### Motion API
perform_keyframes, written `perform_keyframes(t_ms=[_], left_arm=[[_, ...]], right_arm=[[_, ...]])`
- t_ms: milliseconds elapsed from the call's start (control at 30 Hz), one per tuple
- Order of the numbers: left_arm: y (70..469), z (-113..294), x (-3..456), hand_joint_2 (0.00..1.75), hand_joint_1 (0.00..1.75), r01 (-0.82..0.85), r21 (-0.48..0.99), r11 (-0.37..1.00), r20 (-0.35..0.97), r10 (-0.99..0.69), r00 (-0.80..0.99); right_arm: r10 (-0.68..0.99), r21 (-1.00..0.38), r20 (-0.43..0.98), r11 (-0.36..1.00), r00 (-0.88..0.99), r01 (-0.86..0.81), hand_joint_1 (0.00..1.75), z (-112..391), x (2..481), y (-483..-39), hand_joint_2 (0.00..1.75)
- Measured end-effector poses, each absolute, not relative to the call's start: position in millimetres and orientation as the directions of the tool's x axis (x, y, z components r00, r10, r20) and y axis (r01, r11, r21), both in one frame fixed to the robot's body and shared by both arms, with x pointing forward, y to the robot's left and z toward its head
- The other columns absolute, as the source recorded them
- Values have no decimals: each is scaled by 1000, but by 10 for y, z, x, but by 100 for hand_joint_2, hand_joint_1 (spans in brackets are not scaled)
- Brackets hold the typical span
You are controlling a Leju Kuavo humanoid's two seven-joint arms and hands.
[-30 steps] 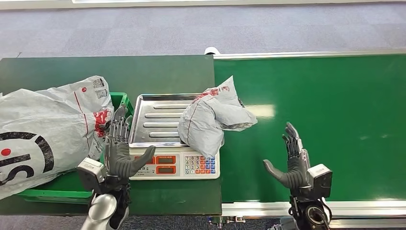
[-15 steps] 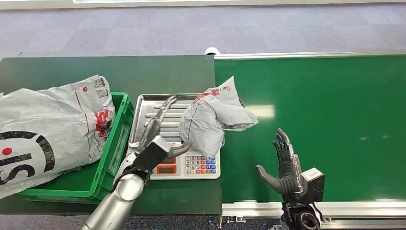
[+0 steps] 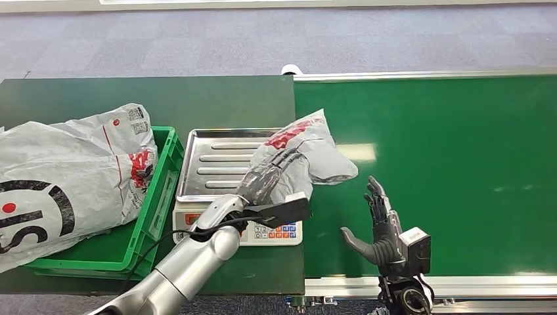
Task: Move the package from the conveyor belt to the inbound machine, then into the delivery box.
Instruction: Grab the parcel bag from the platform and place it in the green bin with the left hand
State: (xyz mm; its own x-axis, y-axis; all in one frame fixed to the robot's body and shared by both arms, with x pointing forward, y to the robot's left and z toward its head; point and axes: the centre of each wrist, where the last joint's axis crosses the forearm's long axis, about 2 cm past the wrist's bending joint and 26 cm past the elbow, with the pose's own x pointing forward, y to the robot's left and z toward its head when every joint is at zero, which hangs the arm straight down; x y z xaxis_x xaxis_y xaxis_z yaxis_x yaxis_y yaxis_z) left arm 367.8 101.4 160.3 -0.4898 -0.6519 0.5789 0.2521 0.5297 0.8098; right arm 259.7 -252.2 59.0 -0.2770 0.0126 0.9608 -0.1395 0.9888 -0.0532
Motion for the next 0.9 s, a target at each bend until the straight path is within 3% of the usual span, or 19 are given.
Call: perform_keyframes(t_ms=[167, 200, 300, 333, 600, 900], left_arm=[[925, 1563, 3696, 175, 0, 287, 846, 448, 532, -690, -491], [908, 1552, 3699, 175, 21, 296, 854, 427, 520, -700, -490], [866, 1513, 3699, 175, 151, 308, 873, 379, 487, -724, -489], [859, 1500, 3695, 175, 175, 301, 877, 374, 479, -727, -492], [867, 1481, 3684, 175, 175, 242, 872, 425, 486, -704, -517], [923, 1496, 3592, 175, 175, 141, 761, 634, 583, -571, -578]], right_arm=[[16, -54, 963, 989, -269, -135, 0, 576, 2596, -2524, 175], [17, -55, 963, 990, -267, -134, 0, 575, 2596, -2524, 175], [26, -60, 966, 990, -256, -127, 0, 573, 2591, -2518, 175], [28, -61, 968, 990, -251, -125, 0, 571, 2584, -2515, 175], [33, -59, 969, 993, -244, -100, 0, 581, 2539, -2549, 175], [27, -53, 971, 994, -239, -100, 0, 577, 2530, -2558, 175]])
